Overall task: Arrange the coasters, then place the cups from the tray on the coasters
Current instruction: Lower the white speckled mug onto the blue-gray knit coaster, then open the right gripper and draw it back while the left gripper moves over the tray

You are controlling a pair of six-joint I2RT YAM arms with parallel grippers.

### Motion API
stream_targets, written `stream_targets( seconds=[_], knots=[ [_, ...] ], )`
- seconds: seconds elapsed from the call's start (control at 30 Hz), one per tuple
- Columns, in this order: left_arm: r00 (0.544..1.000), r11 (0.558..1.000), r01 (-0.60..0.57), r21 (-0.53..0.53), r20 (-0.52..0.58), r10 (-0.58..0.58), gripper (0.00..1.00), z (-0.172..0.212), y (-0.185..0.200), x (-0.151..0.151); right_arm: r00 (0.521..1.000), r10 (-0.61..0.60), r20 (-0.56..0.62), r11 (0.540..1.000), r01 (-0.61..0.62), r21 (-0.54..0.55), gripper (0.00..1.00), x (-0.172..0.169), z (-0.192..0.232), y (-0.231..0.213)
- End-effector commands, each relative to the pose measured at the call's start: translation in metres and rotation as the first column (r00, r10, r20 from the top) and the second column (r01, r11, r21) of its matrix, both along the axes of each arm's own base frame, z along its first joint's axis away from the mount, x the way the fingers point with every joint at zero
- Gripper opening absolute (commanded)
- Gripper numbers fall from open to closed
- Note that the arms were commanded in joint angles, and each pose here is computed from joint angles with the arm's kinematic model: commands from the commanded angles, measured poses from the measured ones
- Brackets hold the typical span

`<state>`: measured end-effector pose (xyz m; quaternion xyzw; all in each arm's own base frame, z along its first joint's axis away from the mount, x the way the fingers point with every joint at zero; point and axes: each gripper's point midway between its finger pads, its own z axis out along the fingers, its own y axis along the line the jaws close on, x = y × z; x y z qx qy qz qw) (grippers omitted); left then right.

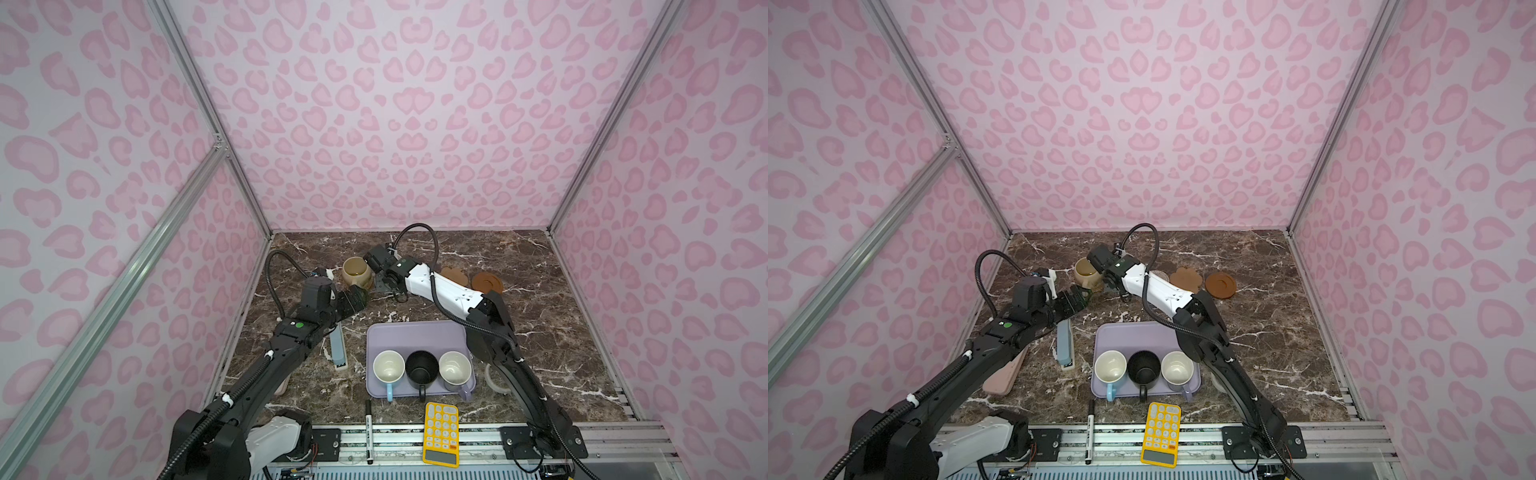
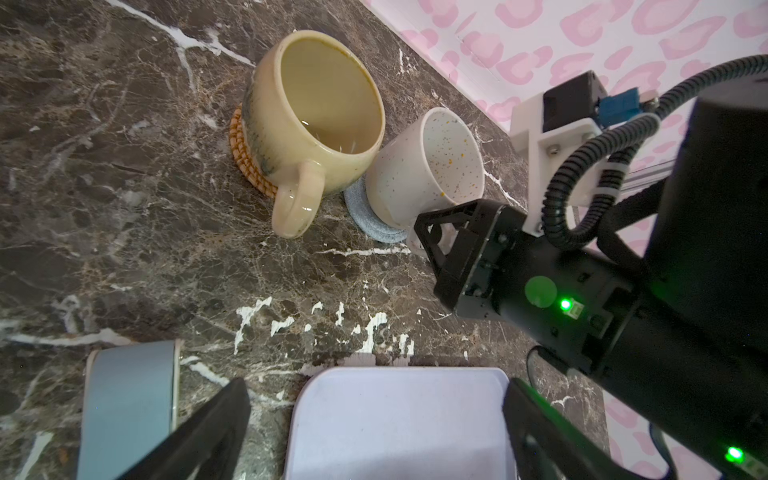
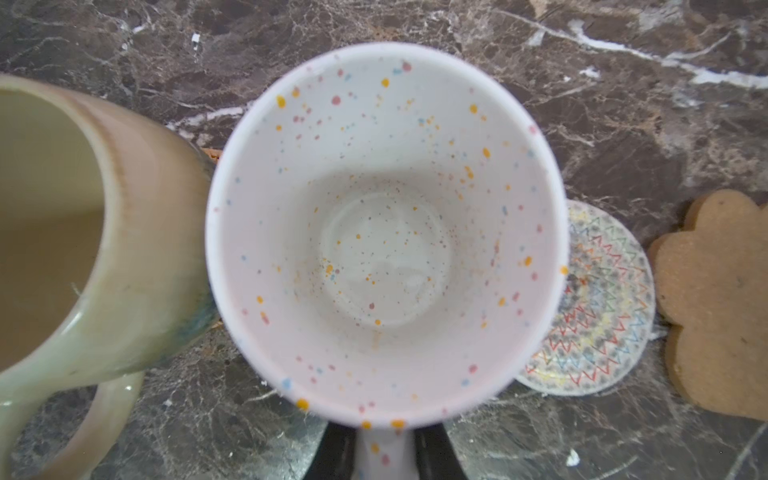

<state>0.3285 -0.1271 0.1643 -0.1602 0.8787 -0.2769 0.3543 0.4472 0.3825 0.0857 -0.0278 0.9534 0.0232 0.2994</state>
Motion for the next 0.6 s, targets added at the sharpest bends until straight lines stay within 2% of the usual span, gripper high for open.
stream_targets(
  seconds=[0.0, 0.07, 0.13, 0.27, 0.43, 0.57],
  knots=[
    [1.0, 1.0, -0.005, -0.008, 0.03, 0.005, 0.96, 0.005, 0.0, 0.003, 1.0, -0.009, 0.001, 1.0, 0.009, 0.011, 0.03, 0.001, -0.004, 0.002],
    [1.0, 1.0, -0.005, -0.006, 0.031, 0.005, 0.96, 0.005, 0.0, 0.003, 1.0, -0.006, -0.002, 1.0, 0.006, 0.019, 0.12, 0.001, -0.003, 0.004],
    [0.999, 1.0, -0.006, -0.008, 0.032, 0.006, 0.96, 0.006, 0.0, 0.003, 1.0, -0.002, -0.002, 1.0, 0.002, 0.029, 0.17, 0.001, 0.0, 0.005],
    [0.999, 1.0, -0.006, -0.009, 0.036, 0.006, 0.96, 0.008, 0.001, 0.001, 1.0, -0.005, -0.001, 0.999, 0.005, 0.038, 0.21, 0.002, 0.005, 0.003],
    [0.999, 1.0, -0.016, -0.001, 0.036, 0.016, 0.96, 0.011, 0.003, 0.0, 1.0, 0.015, 0.0, 0.999, -0.015, 0.032, 0.35, 0.001, 0.009, 0.004],
    [0.999, 1.0, -0.021, 0.005, 0.027, 0.02, 0.96, 0.01, 0.005, -0.002, 1.0, 0.019, -0.007, 1.0, -0.019, 0.007, 0.37, -0.002, 0.01, -0.002]
  ],
)
